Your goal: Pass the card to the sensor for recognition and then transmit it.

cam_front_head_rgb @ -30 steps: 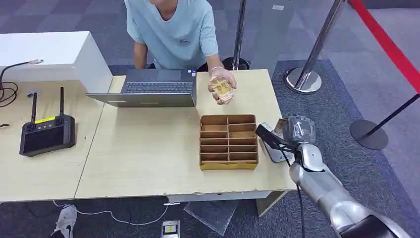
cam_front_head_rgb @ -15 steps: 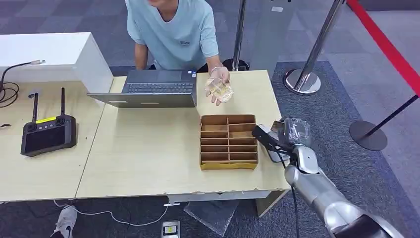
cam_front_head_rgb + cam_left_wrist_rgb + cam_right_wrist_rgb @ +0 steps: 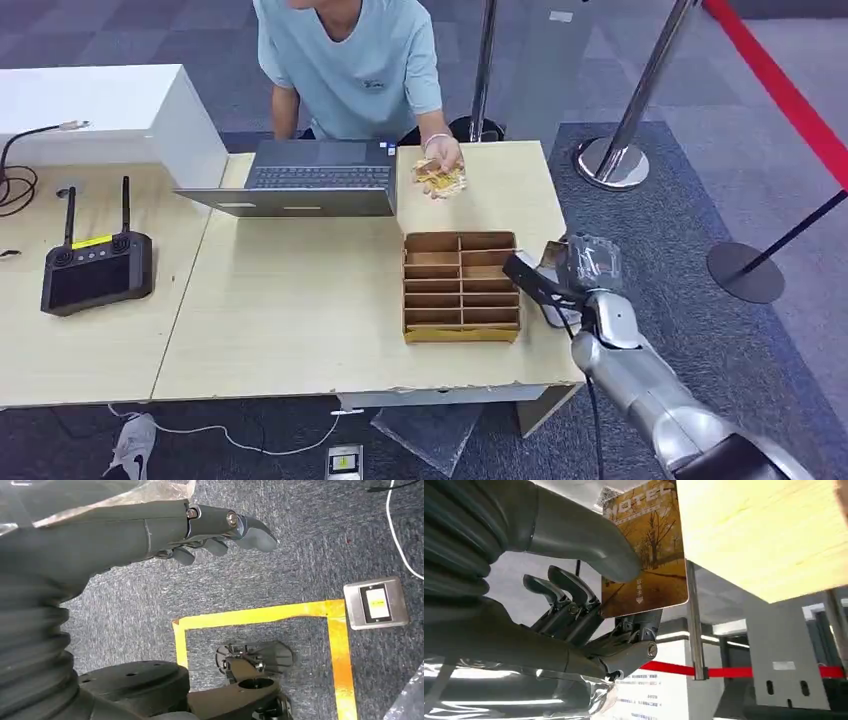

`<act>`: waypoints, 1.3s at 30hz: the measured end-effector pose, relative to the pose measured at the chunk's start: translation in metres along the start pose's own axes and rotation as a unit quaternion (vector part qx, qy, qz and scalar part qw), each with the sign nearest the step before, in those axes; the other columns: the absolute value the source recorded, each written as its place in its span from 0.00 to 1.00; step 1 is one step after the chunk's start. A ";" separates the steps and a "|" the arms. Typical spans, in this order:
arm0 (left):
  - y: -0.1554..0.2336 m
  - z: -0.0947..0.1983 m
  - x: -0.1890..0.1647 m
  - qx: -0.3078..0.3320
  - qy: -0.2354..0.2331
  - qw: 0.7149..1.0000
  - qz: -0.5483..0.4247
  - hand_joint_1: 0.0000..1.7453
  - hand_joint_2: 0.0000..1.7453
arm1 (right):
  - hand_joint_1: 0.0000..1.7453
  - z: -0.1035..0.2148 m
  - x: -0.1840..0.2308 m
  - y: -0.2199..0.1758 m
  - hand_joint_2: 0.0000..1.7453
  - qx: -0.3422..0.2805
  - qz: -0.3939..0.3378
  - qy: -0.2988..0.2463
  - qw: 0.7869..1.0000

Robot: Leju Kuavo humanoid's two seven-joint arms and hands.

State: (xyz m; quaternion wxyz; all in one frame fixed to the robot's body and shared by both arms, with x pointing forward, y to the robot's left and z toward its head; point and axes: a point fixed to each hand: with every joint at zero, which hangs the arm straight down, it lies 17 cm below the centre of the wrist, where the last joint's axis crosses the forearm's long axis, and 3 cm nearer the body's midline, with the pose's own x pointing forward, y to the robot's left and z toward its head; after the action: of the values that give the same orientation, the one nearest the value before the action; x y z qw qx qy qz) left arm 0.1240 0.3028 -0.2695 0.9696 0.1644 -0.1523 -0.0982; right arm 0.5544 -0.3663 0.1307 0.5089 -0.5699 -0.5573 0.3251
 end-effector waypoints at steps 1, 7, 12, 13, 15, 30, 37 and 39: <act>0.000 0.000 0.000 0.000 0.000 1.000 0.000 0.00 1.00 | 1.00 -0.002 0.001 -0.004 1.00 -0.005 -0.001 -0.002 1.000; 0.000 0.000 0.001 -0.001 -0.003 1.000 -0.002 0.00 1.00 | 1.00 -0.016 0.012 -0.030 1.00 -0.037 -0.011 -0.012 0.999; 0.000 0.000 0.001 -0.001 -0.003 1.000 -0.002 0.00 1.00 | 1.00 -0.023 0.016 -0.048 1.00 -0.057 -0.017 -0.016 0.998; -0.001 0.000 0.001 -0.001 -0.003 1.000 -0.002 0.00 1.00 | 1.00 -0.024 0.017 -0.051 1.00 -0.059 -0.017 -0.017 0.998; -0.001 0.000 0.001 -0.002 -0.003 1.000 -0.002 0.00 1.00 | 1.00 -0.027 0.019 -0.057 1.00 -0.065 -0.019 -0.020 0.997; -0.001 0.000 0.002 -0.002 -0.006 1.000 -0.003 0.00 1.00 | 1.00 -0.039 0.056 -0.106 1.00 -0.114 -0.051 -0.055 0.991; 0.000 0.000 0.002 -0.002 -0.007 1.000 -0.004 0.00 1.00 | 1.00 -0.041 0.076 -0.125 1.00 -0.122 -0.073 -0.073 0.987; 0.000 0.000 0.002 -0.002 -0.007 1.000 -0.004 0.00 1.00 | 1.00 -0.042 0.083 -0.128 1.00 -0.120 -0.080 -0.079 0.986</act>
State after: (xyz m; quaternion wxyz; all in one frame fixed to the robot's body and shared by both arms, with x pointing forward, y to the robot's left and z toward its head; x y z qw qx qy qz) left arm 0.1259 0.3021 -0.2691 0.9684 0.1628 -0.1580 -0.1039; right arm 0.5687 -0.3131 0.2794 0.4155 -0.5531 -0.6745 0.2578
